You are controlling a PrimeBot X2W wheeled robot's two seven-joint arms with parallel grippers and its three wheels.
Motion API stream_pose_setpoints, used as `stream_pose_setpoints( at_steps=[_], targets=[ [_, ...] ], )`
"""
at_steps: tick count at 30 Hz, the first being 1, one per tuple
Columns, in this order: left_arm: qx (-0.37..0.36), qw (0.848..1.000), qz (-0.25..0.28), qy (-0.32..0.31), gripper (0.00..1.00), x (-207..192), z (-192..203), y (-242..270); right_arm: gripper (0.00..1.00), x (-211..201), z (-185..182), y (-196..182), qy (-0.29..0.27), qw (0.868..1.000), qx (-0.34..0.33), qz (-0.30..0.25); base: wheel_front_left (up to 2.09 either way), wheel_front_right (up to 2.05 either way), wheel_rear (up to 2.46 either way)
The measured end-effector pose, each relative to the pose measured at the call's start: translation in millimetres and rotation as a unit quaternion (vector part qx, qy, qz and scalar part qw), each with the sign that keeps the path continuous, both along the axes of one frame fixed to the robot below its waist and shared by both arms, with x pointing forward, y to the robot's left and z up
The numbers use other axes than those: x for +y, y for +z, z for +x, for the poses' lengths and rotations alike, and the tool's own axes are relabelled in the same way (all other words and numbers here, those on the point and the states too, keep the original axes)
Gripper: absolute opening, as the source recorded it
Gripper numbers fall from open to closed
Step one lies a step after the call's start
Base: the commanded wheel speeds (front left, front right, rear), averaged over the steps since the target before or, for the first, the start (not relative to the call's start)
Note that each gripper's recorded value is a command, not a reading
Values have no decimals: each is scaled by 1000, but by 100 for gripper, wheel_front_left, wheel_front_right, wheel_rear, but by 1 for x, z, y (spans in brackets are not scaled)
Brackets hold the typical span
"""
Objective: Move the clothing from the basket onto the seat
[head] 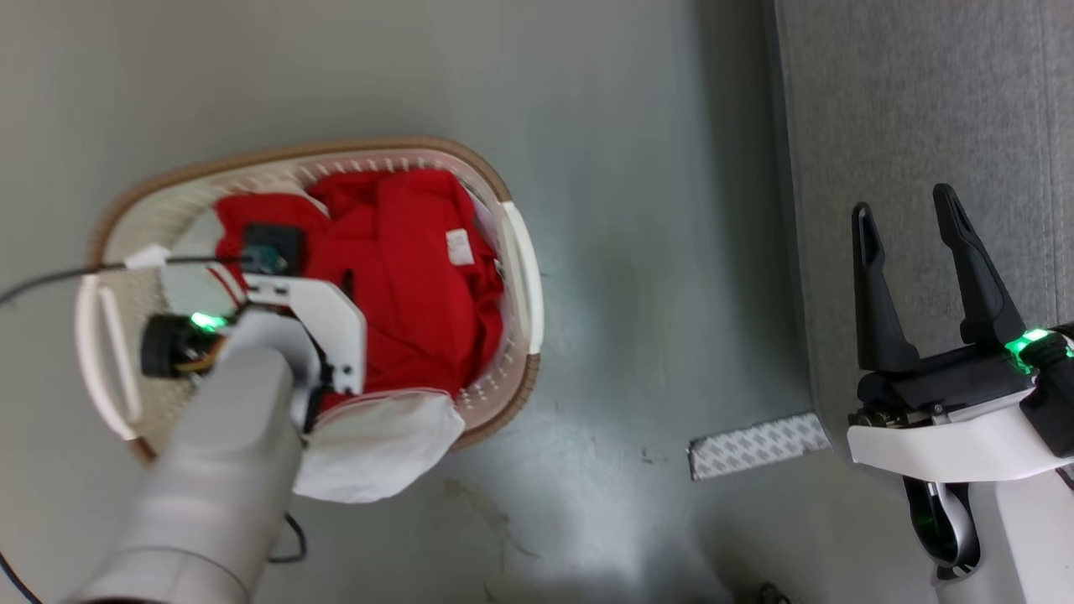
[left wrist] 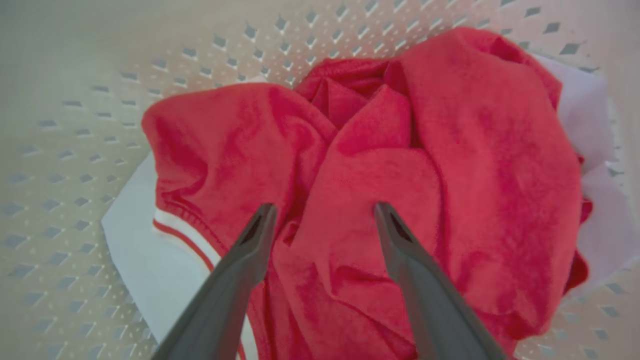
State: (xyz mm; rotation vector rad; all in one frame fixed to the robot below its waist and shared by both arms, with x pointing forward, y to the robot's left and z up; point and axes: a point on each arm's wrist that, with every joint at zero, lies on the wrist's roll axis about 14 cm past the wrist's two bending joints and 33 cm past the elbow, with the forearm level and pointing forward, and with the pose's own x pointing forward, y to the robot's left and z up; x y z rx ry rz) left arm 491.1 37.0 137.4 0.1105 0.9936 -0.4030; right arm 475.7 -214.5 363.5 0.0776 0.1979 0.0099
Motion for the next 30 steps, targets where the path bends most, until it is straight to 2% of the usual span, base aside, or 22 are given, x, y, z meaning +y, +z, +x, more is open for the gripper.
stream_pose_setpoints(
  at_steps=[6,14,24,26,27,28,29,30],
  targets=[
    [16,1000,18,-12,100,3,6,-26,100,-4,-5,-17,-3,1000,24,-7,0,0,0],
    [44,999,-11,-26,100,-15,-3,-40,100,-10,-11,-27,-11,999,40,-11,0,0,0],
    [62,996,-18,-53,100,-25,-10,-51,100,-14,-12,-32,-15,999,47,-14,0,0,0],
    [63,996,-18,-59,66,-27,-10,-54,100,-16,-14,-35,-18,998,52,-16,0,0,0],
    [64,996,-18,-60,34,-28,-10,-56,100,-17,-14,-36,-19,998,54,-17,0,0,0],
    [64,996,-19,-62,20,-29,-10,-57,100,-17,-15,-37,-19,998,55,-17,0,0,0],
    [64,996,-19,-63,0,-29,-10,-58,100,-18,-15,-38,-20,998,56,-18,0,0,0],
    [63,996,-20,-64,0,-30,-10,-58,100,-18,-15,-38,-20,998,57,-18,0,0,0]
  ],
)
